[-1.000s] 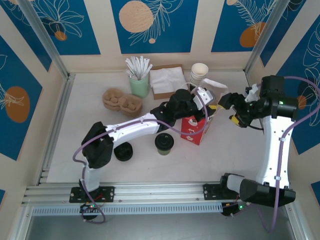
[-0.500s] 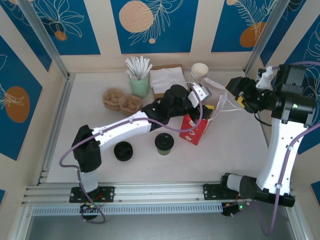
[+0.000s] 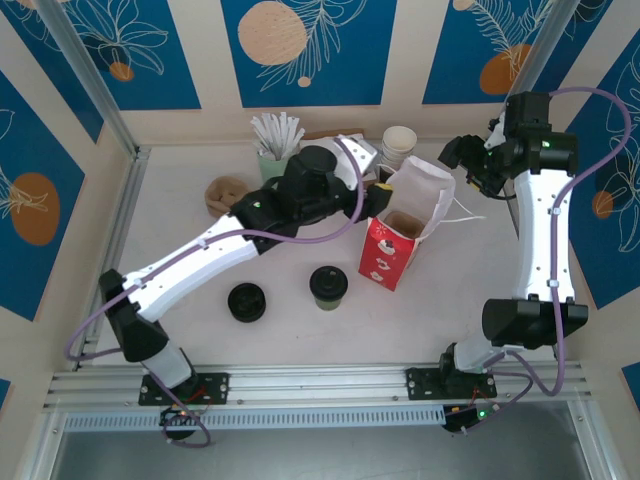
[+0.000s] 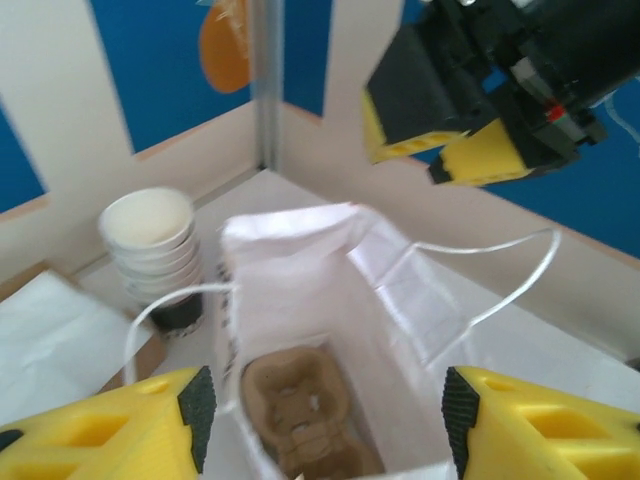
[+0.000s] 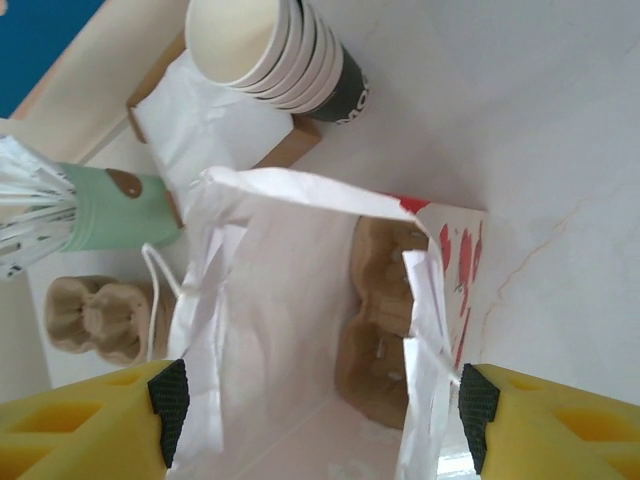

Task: Pack the takeout coffee

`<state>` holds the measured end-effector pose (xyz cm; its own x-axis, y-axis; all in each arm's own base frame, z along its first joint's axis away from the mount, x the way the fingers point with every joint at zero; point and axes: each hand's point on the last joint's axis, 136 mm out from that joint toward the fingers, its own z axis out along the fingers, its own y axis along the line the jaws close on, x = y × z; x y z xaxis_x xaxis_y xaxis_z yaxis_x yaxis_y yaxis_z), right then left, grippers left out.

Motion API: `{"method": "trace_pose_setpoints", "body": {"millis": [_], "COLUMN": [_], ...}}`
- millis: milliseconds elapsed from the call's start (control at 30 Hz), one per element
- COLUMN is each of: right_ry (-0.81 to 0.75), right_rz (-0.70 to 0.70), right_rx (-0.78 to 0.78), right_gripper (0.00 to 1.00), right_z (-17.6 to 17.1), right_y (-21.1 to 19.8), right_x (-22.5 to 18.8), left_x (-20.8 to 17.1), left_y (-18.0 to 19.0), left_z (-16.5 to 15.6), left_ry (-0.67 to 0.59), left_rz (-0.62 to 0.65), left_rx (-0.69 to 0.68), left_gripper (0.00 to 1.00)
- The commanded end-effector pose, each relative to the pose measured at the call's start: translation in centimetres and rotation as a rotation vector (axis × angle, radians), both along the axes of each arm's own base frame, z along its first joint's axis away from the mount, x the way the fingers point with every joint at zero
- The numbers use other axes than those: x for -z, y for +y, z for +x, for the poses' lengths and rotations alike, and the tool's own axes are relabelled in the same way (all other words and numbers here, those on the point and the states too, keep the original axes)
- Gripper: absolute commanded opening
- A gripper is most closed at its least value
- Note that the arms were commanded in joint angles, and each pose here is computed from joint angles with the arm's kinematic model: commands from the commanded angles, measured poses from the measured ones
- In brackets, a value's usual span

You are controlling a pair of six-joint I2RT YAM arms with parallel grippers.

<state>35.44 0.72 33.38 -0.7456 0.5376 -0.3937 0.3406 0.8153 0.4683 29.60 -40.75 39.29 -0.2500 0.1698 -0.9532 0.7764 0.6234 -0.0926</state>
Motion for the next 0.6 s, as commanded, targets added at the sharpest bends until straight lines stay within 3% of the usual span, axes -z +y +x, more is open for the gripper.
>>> {"method": "trace_pose_setpoints", "body": {"millis": [0,333,567], "right_ry": [0.021,0.134,0.177], "right_rz": [-0.047,-0.069,-0.062], "right_rx": [-0.009,-0.029,-0.072], "right_gripper": [0.74,0.64,0.46], "right_z": [1.3,2.8,2.7], "right_y": [-0.6,-0.7,0.5], "right_x": [1.7,6.7,8.9], "left_x": [1.5,6.2,8.9], "left_y": [4.2,11.3,13.9], "left_z": [0.2,-2.2,-3.9], "left_ry": [0.076,0.157,0.218], "left_rz": [0.048,0.160,0.212], "left_rx": [-0.111,-0.230,-0.263], "left_gripper": [0.71,0.79,0.80]}}
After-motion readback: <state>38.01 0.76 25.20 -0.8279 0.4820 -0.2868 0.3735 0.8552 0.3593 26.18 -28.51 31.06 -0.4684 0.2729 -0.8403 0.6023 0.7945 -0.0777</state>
